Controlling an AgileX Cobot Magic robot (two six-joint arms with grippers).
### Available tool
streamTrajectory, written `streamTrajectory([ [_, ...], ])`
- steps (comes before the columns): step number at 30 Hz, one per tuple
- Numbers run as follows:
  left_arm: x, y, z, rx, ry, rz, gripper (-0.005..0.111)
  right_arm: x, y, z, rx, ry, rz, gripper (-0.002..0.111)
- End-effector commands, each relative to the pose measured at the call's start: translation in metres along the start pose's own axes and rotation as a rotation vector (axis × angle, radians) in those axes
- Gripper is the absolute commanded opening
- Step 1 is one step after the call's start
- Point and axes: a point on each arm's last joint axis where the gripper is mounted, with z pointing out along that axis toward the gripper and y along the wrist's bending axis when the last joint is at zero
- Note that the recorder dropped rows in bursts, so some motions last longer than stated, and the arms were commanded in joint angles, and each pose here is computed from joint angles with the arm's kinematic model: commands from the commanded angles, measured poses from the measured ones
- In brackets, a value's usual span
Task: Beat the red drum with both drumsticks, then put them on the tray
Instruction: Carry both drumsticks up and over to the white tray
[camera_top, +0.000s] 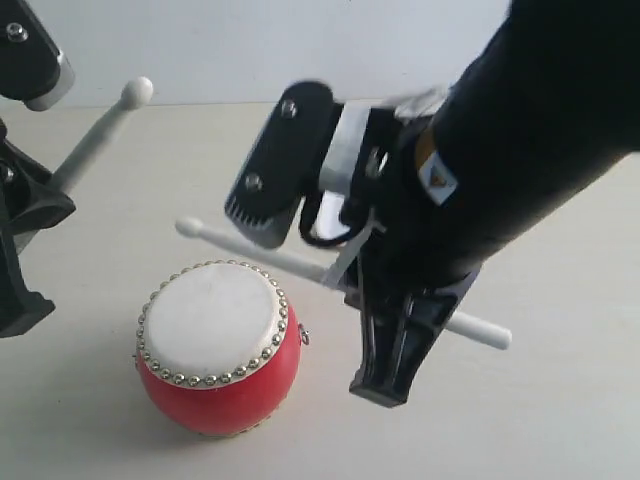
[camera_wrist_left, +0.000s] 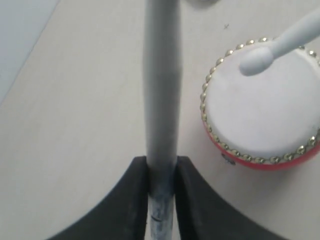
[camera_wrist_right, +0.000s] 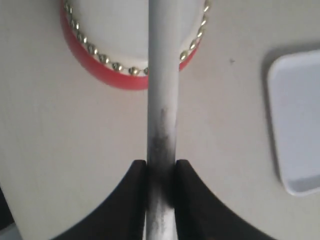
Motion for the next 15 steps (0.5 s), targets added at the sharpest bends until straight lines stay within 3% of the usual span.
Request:
streamTrajectory([
  [1, -0.016, -0.005, -0.004, 0.069, -0.177, -0.049, 0.000, 0.010, -0.011, -0.057, 0.145, -0.190, 0.082, 0.000],
  [5, -0.040, -0.010, -0.011, 0.149, -0.440, -0.102, 0.000, 0.024, -0.025, -0.099, 0.323, -0.392, 0.303, 0.000],
  [12, -0.084, -0.024, 0.006, 0.243, -0.763, -0.175, 0.000, 0.030, -0.045, -0.127, 0.555, -0.585, 0.479, 0.000],
  [15, -0.096, -0.011, 0.032, 0.318, -0.815, -0.444, 0.000, 0.029, -0.051, -0.128, 0.618, -0.612, 0.521, 0.000],
])
